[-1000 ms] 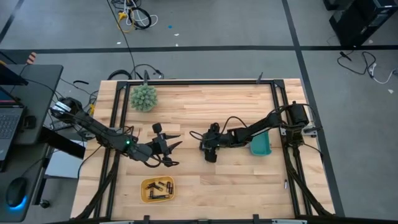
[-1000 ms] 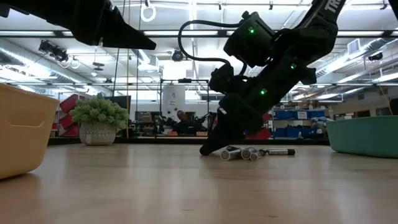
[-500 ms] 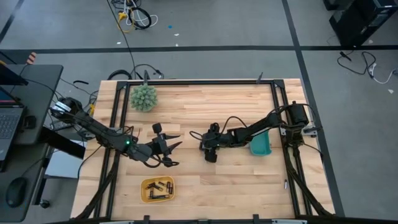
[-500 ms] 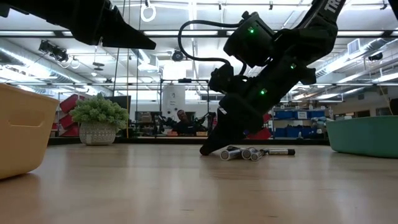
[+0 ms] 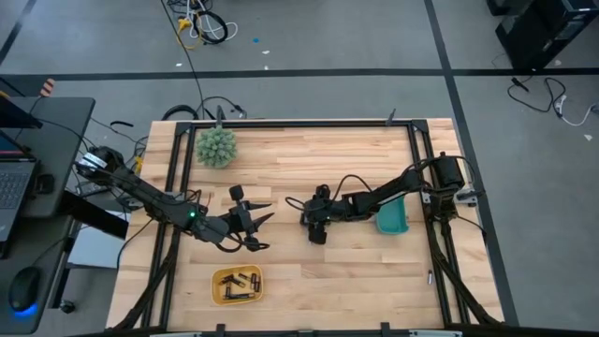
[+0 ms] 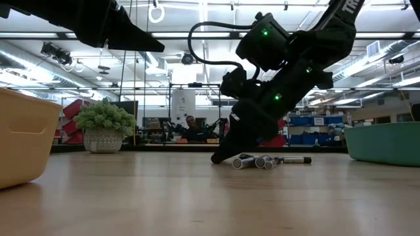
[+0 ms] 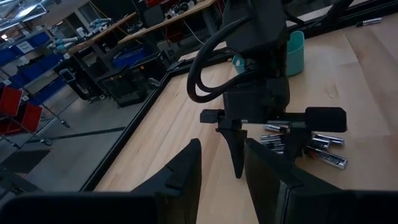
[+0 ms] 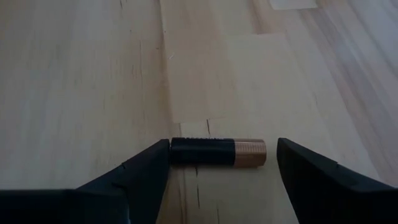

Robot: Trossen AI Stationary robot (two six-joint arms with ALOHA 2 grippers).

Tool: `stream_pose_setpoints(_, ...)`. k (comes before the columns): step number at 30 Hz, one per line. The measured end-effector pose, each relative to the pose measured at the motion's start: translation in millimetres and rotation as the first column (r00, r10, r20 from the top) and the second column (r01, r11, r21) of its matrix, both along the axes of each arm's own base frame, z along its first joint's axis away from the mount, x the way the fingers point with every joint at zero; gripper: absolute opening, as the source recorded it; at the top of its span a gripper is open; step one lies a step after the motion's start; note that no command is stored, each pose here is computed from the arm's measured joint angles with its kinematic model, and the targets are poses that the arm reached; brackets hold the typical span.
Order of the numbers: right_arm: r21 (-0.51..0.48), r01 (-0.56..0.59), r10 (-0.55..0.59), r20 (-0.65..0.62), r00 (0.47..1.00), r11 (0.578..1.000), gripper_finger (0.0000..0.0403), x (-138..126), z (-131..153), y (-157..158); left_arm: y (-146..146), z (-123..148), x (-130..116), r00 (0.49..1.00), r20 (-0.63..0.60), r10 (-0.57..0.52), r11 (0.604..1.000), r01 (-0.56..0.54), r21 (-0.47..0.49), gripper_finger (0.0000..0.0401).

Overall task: Sort batteries
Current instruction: Put the black battery into the yellow bin

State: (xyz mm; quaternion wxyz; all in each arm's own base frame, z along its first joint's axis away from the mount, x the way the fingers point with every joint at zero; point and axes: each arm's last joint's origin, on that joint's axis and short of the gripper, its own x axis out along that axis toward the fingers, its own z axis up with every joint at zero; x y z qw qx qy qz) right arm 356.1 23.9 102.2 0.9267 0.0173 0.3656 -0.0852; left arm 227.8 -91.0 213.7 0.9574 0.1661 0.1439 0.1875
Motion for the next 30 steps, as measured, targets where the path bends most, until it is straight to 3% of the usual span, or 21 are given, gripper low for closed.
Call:
stream_pose_setpoints(13, 0.001, -0.023, 0.023, -0.001, 1.000, 1.000, 0.0211, 0.1, 0.5, 0.5, 0.0, 0.0, 0.0, 1.000, 0.000, 0.000, 1.000, 0.000, -0.001, 0.0117)
stream_pose_setpoints(30, -0.029, -0.022, 0.022, 0.000, 1.000, 0.999, 0.0210, 0.2, 0.8, -0.1, 0.0, 0.1, 0.0, 1.000, 0.002, 0.000, 1.000, 0.000, -0.002, 0.0117)
